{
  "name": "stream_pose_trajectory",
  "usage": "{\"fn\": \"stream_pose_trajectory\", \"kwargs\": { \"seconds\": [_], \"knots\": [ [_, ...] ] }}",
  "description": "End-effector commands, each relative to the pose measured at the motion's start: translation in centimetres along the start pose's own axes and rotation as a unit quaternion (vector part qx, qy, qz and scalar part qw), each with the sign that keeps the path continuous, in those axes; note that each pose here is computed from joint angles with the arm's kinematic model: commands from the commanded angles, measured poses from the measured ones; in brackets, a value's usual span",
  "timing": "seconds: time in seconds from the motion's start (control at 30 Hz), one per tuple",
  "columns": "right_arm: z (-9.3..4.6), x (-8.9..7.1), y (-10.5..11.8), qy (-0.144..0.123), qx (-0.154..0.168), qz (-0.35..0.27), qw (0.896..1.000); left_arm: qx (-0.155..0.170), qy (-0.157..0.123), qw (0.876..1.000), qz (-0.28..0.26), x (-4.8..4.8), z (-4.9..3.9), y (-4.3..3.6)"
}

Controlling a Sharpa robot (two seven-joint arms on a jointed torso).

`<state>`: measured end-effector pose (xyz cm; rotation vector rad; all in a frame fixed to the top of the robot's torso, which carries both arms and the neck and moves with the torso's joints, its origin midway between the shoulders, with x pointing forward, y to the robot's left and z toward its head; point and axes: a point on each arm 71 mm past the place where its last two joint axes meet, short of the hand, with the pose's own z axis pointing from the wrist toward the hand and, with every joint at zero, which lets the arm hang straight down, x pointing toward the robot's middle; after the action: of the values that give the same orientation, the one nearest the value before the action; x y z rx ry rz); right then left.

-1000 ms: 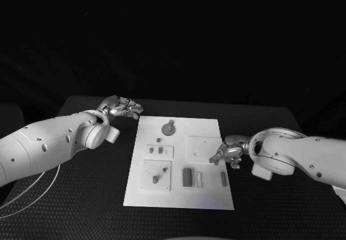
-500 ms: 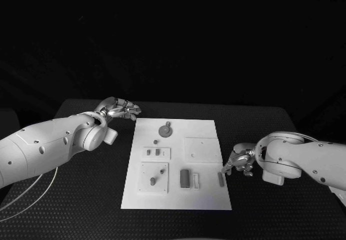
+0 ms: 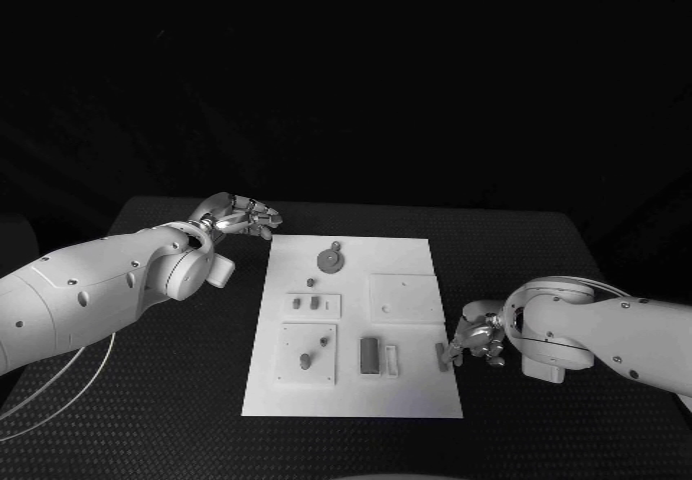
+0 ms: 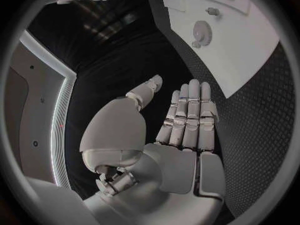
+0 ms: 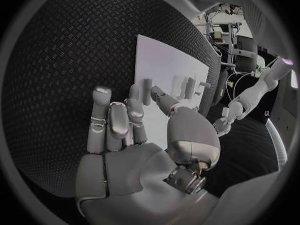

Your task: Assemble the parts on the task board

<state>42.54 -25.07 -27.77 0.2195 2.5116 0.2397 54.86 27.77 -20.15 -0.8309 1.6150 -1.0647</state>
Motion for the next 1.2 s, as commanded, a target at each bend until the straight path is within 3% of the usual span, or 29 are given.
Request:
{"fn": "stream_pose_trajectory", "kwargs": {
  "seconds": [0.03,1.2],
  "knots": [
    [0.2,0.1,0.2,-0.005,0.002,-0.015,1.000,0.005,0.008,1.000,-0.004,0.18,0.03,-0.16],
    [3.2,3.5,4.6,-0.022,-0.017,-0.112,0.993,0.005,0.011,1.000,-0.005,0.22,-0.07,-0.18]
  ]
}}
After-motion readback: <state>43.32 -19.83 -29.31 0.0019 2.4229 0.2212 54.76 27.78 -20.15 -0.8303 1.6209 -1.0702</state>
